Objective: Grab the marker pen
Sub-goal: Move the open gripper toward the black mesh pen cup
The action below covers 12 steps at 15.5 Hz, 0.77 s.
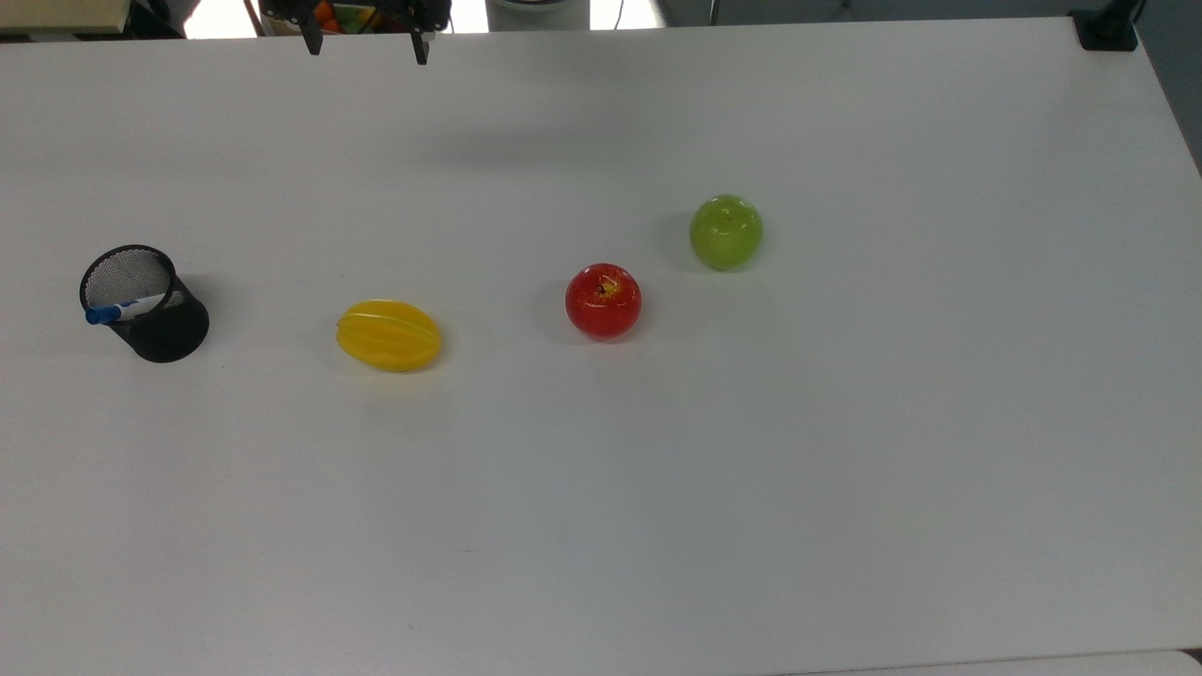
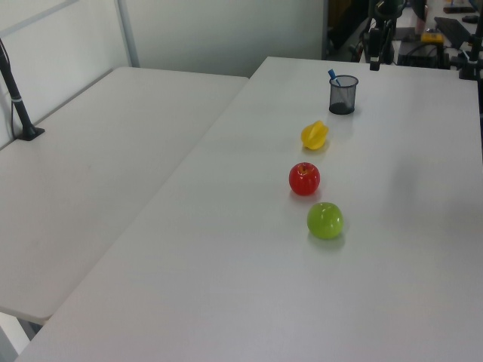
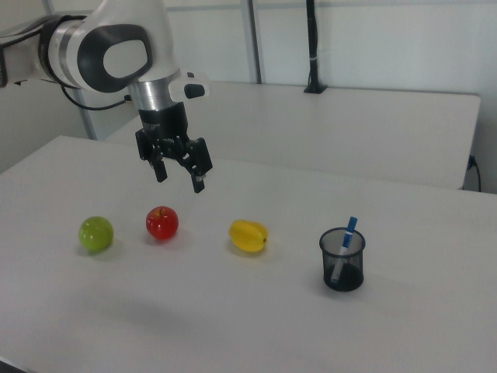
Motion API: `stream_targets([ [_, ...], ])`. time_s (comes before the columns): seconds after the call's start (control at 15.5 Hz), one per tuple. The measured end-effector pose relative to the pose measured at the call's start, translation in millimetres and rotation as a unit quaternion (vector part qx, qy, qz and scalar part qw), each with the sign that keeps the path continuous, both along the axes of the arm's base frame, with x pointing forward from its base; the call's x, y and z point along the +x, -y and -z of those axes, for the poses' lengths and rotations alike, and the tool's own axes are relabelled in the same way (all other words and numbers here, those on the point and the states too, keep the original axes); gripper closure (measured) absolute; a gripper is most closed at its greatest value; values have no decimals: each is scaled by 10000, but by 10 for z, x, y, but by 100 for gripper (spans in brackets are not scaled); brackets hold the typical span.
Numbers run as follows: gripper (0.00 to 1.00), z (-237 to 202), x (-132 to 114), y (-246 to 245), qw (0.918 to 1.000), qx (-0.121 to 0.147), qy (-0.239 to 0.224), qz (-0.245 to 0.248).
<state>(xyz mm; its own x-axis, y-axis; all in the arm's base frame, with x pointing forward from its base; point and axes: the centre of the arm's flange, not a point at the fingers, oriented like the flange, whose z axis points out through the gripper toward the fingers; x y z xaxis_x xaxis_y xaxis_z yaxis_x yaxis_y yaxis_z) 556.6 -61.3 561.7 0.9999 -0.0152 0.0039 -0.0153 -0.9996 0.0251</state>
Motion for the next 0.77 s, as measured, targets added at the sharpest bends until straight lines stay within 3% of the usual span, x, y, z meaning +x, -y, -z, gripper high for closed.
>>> stream_targets([
  [0.77, 0, -13, 1, 67, 10000, -6, 38, 56],
])
